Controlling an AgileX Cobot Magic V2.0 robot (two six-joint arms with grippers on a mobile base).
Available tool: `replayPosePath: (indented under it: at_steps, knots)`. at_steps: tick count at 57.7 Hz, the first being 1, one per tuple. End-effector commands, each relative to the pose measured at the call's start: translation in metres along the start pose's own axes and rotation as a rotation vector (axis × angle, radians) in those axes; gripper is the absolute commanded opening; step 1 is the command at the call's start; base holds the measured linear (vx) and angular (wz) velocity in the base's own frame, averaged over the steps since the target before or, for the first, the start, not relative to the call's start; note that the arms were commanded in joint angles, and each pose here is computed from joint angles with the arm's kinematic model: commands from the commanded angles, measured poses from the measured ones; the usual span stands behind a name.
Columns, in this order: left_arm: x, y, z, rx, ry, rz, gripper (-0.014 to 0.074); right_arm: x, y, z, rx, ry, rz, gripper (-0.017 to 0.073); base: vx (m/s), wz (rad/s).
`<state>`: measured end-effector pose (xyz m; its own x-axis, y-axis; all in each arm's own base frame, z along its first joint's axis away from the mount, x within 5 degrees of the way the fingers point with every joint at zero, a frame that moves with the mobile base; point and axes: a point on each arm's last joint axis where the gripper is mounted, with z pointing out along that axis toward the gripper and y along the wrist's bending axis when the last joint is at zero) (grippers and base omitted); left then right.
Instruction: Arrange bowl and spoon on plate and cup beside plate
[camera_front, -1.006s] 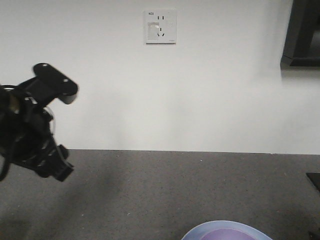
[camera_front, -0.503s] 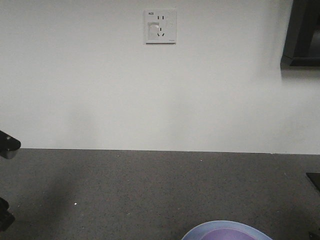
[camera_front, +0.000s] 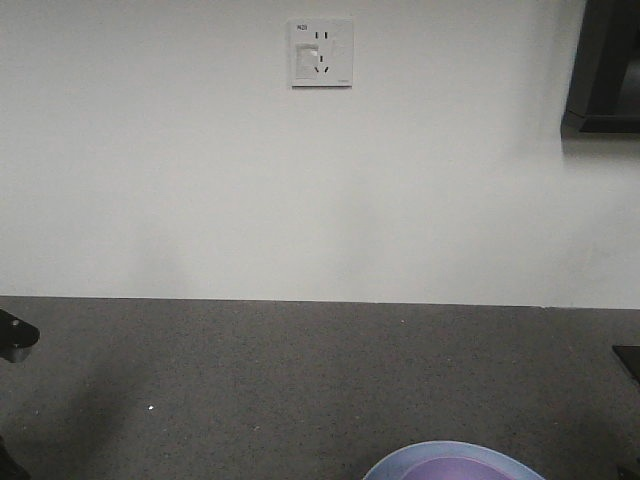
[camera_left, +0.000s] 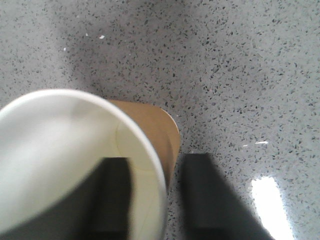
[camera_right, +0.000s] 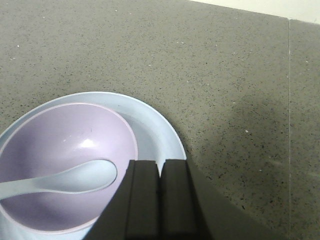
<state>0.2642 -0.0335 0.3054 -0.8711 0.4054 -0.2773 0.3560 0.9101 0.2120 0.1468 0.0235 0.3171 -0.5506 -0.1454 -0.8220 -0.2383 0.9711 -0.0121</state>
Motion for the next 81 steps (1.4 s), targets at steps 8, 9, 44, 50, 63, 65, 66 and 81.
replayPosePath:
  at_steps: [8, 9, 44, 50, 63, 65, 66, 81]
  knots:
    - [-0.008, 0.002, -0.020, -0.023, -0.102, 0.036, -0.0008, -0.014, -0.002, -0.007, 0.019, -0.100, -0.008, -0.0008, 0.00, 0.00]
    - [-0.009, 0.001, -0.022, -0.023, -0.106, 0.041, -0.0008, -0.014, -0.002, -0.007, 0.019, -0.100, -0.008, -0.0008, 0.00, 0.00]
    - [-0.056, -0.127, -0.107, 0.239, -0.360, 0.495, -0.0006, -0.014, -0.001, -0.007, 0.018, -0.098, -0.008, -0.0008, 0.00, 0.00]
    - [-0.061, -0.150, -0.097, 0.285, -0.327, 0.535, -0.0006, -0.014, -0.001, -0.007, 0.017, -0.094, -0.008, -0.0008, 0.00, 0.00]
    - [-0.068, -0.188, -0.070, 0.311, -0.250, 0.622, -0.0006, -0.013, -0.001, -0.007, 0.017, -0.093, -0.008, -0.0008, 0.00, 0.00]
    - [-0.069, -0.192, -0.066, 0.313, -0.242, 0.631, -0.0006, -0.013, -0.001, -0.007, 0.017, -0.093, -0.008, -0.0008, 0.00, 0.00]
    - [-0.069, -0.194, -0.065, 0.314, -0.239, 0.635, -0.0006, -0.013, -0.001, -0.007, 0.017, -0.093, -0.008, -0.0008, 0.00, 0.00]
    - [-0.070, -0.206, -0.058, 0.322, -0.231, 0.661, -0.0006, -0.013, -0.001, -0.006, 0.017, -0.092, -0.008, -0.0008, 0.00, 0.00]
